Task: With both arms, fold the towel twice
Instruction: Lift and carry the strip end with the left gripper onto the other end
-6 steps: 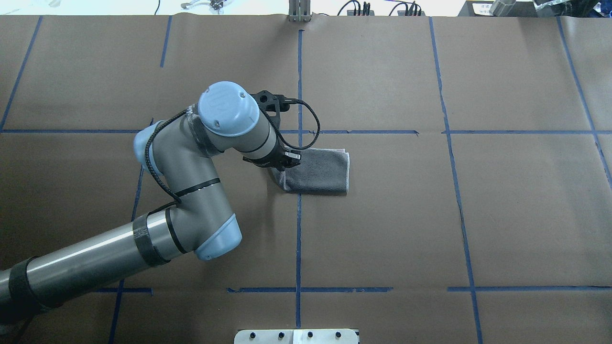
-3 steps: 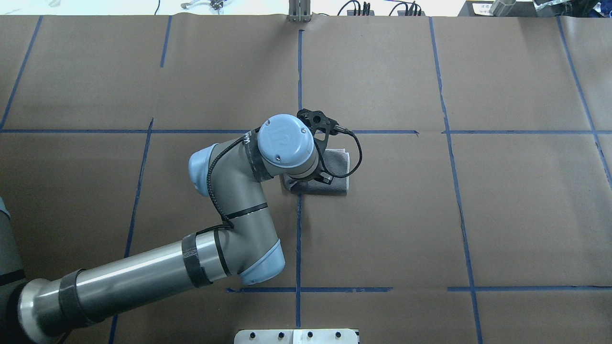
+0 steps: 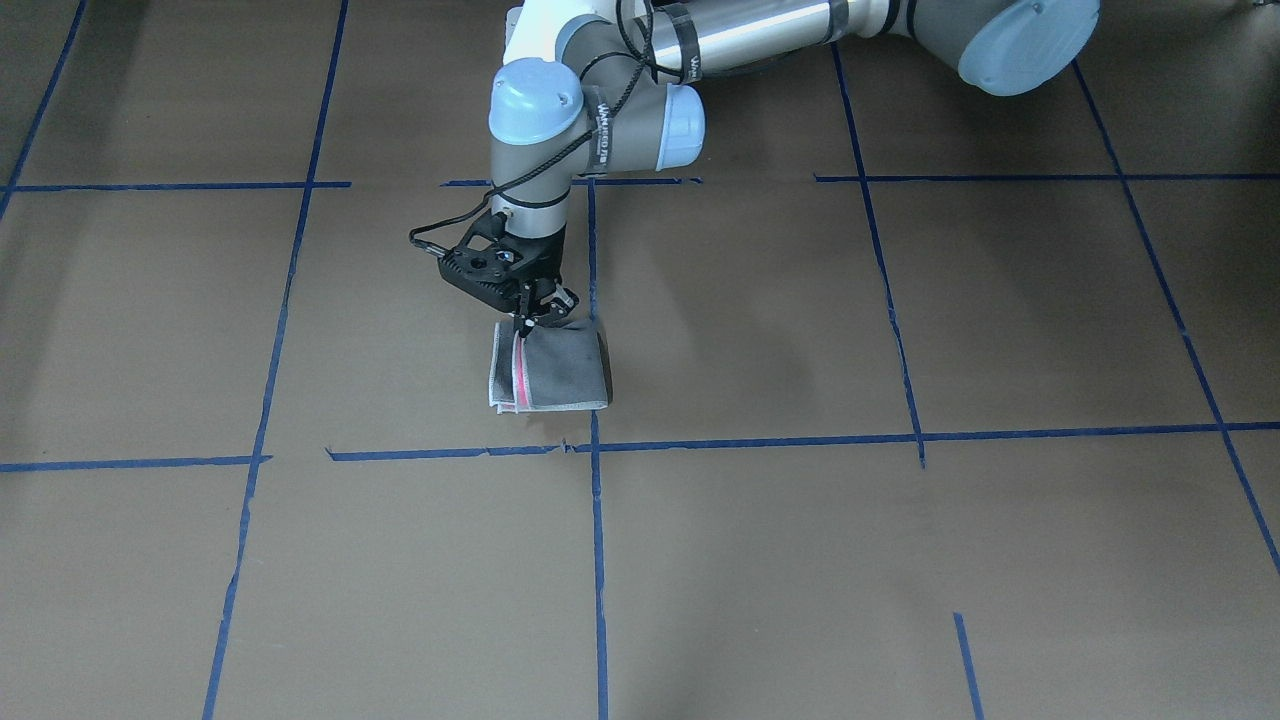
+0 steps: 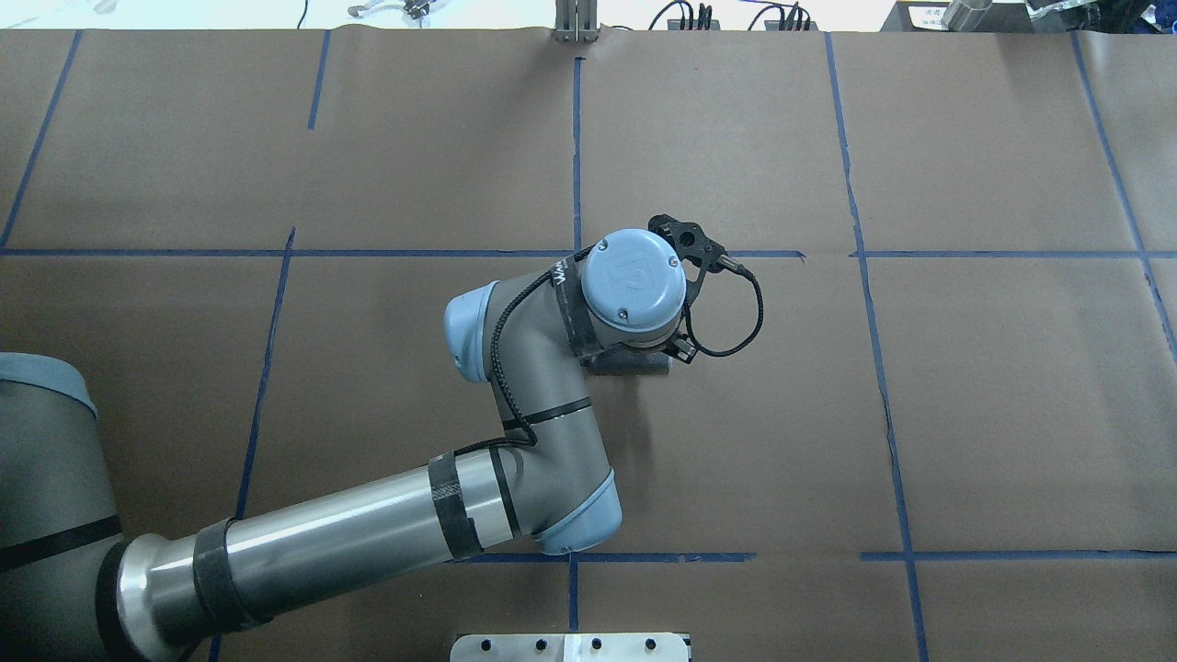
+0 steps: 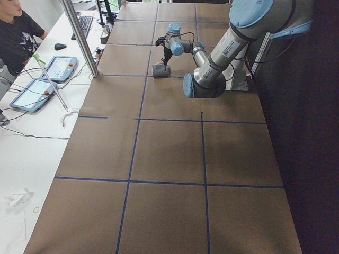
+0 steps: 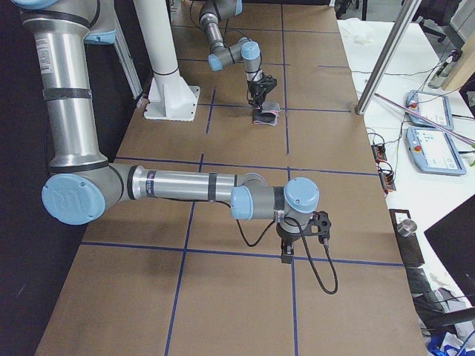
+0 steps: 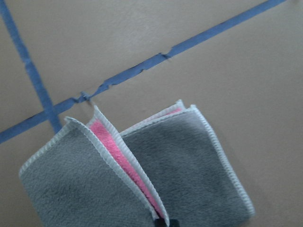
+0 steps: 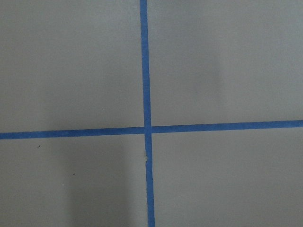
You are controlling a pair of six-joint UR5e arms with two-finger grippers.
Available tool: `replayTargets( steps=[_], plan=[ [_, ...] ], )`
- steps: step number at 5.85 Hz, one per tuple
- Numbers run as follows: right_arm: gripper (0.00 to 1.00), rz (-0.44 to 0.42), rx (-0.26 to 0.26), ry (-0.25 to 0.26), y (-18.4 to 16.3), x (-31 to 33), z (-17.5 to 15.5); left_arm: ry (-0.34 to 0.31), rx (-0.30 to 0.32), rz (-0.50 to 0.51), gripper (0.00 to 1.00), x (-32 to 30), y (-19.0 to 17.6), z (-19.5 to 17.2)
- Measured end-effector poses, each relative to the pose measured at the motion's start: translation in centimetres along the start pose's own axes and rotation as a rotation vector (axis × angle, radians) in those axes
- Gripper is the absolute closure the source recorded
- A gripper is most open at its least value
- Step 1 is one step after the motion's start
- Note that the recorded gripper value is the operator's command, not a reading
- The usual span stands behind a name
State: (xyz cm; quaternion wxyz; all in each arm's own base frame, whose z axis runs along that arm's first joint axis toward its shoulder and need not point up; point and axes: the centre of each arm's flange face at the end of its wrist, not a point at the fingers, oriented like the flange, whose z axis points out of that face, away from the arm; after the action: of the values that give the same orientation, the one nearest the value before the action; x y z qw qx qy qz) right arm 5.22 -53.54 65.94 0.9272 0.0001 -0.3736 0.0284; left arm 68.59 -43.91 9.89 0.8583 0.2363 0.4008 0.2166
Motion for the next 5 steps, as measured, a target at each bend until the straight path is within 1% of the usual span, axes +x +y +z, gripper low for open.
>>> replayTargets(
  steps=[1, 2, 3, 5],
  plan=[
    [0.0, 0.002, -0.002, 0.0, 0.1, 0.1, 0.1, 0.0, 0.003, 0.023, 0.77, 1.0, -0.3, 0.0],
    [0.0, 0.005, -0.003, -0.001, 0.1, 0.1, 0.0, 0.007, 0.007, 0.034, 0.1, 1.6, -0.2, 0.1],
    [0.0, 0.008, -0.005, 0.0, 0.0, 0.0, -0.1, 0.016, 0.016, 0.025, 0.0, 1.8, -0.1, 0.1],
    [0.0, 0.006, -0.005, 0.0, -0.3, -0.3, -0.3, 0.046, 0.054, -0.005, 0.0, 0.7, 0.3, 0.3]
  ],
)
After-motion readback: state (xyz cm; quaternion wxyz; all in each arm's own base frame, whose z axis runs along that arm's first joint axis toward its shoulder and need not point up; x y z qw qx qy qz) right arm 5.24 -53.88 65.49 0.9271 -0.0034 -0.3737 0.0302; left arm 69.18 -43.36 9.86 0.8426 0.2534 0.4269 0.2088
